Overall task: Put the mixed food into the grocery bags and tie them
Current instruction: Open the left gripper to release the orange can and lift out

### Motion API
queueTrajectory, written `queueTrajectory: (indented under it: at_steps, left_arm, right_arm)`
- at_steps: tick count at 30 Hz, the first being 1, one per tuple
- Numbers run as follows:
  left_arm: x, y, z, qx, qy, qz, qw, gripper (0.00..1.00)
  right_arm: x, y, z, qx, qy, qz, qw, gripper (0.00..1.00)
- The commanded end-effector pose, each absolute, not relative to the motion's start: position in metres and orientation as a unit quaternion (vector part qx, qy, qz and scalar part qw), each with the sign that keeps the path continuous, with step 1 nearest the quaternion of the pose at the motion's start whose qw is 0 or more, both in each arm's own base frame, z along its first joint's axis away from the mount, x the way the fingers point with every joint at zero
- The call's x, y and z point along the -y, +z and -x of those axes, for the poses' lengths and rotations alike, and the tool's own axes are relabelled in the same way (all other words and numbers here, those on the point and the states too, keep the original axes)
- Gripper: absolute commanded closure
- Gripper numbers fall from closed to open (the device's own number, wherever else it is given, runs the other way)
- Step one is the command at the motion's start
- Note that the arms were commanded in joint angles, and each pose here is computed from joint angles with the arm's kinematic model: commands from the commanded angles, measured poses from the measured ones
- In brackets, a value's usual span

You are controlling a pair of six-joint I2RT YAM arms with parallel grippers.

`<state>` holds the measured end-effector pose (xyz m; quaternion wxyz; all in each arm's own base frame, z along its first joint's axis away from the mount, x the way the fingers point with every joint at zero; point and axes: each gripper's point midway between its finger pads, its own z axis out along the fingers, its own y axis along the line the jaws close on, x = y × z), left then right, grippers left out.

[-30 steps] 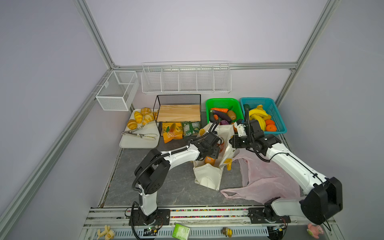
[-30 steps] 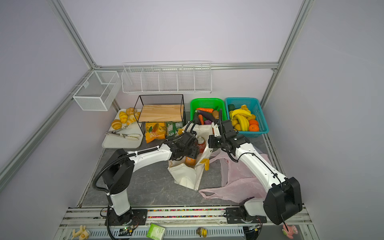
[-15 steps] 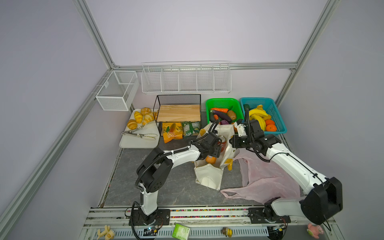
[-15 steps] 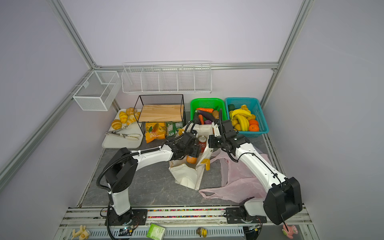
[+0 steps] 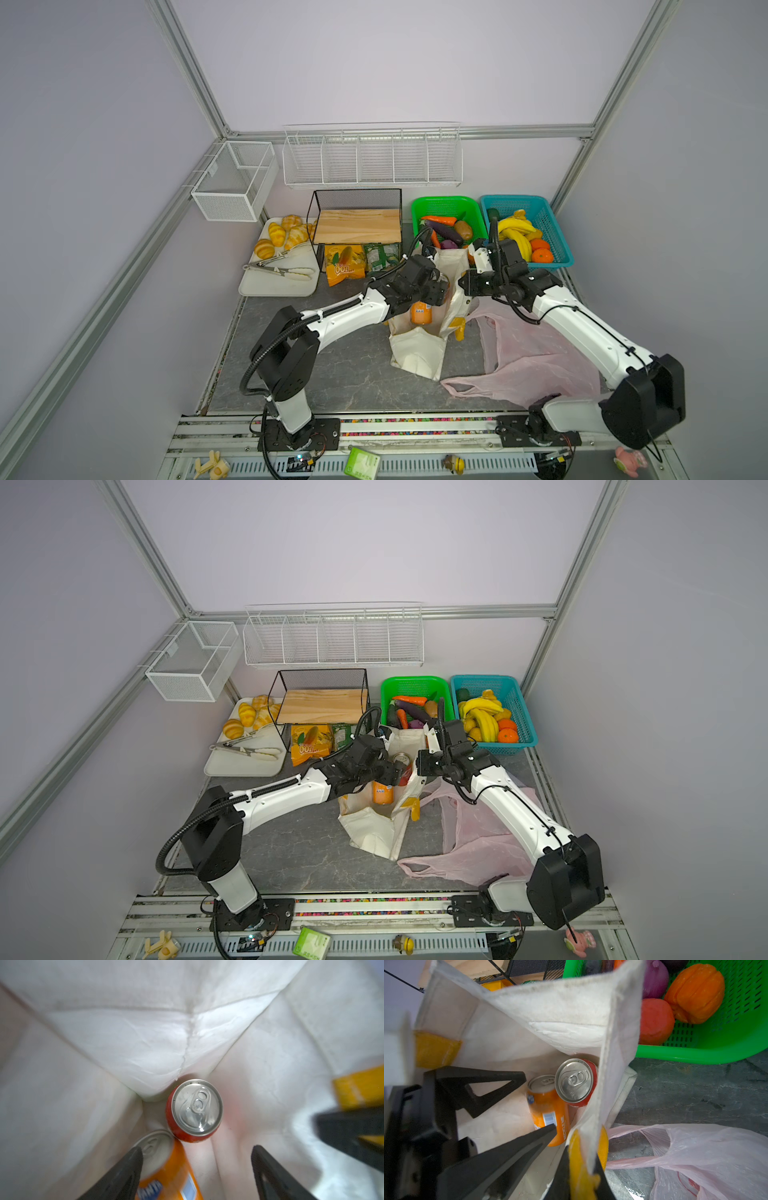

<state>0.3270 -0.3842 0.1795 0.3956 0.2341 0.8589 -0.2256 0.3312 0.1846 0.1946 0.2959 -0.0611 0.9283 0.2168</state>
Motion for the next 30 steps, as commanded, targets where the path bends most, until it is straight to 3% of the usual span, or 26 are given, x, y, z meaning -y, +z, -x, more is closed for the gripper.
queueTrajectory:
  at_steps: [1, 9, 16, 21, 24, 30]
  left_arm:
    - [0.386, 0.230, -0.320, -0.826, -0.261, -0.251, 0.432, 0.17]
    - [0.341, 0.294, -0.301, -0.803, -0.271, -0.223, 0.482, 0.19]
    - [0.242, 0.246, -0.312, -0.878, -0.199, -0.105, 0.422, 0.20]
    - [0.254, 0.218, -0.305, -0.895, -0.232, -0.123, 0.361, 0.22]
    - [0.259, 0.204, -0.310, -0.900, -0.228, -0.121, 0.352, 0.35]
    - [0.256, 0.203, -0.320, -0.900, -0.207, -0.120, 0.365, 0.74]
  right_arm:
    - [-0.181, 0.208, -0.341, -0.918, 0.213, 0.063, 0.328, 0.91]
    - [-0.181, 0.206, -0.341, -0.918, 0.214, 0.062, 0.327, 0.91]
    - [-0.182, 0.208, -0.342, -0.917, 0.217, 0.064, 0.329, 0.91]
    - [-0.185, 0.207, -0.345, -0.916, 0.222, 0.064, 0.327, 0.91]
    - [-0.185, 0.207, -0.345, -0.916, 0.224, 0.063, 0.328, 0.91]
    - [-0.186, 0.211, -0.341, -0.914, 0.226, 0.076, 0.328, 0.91]
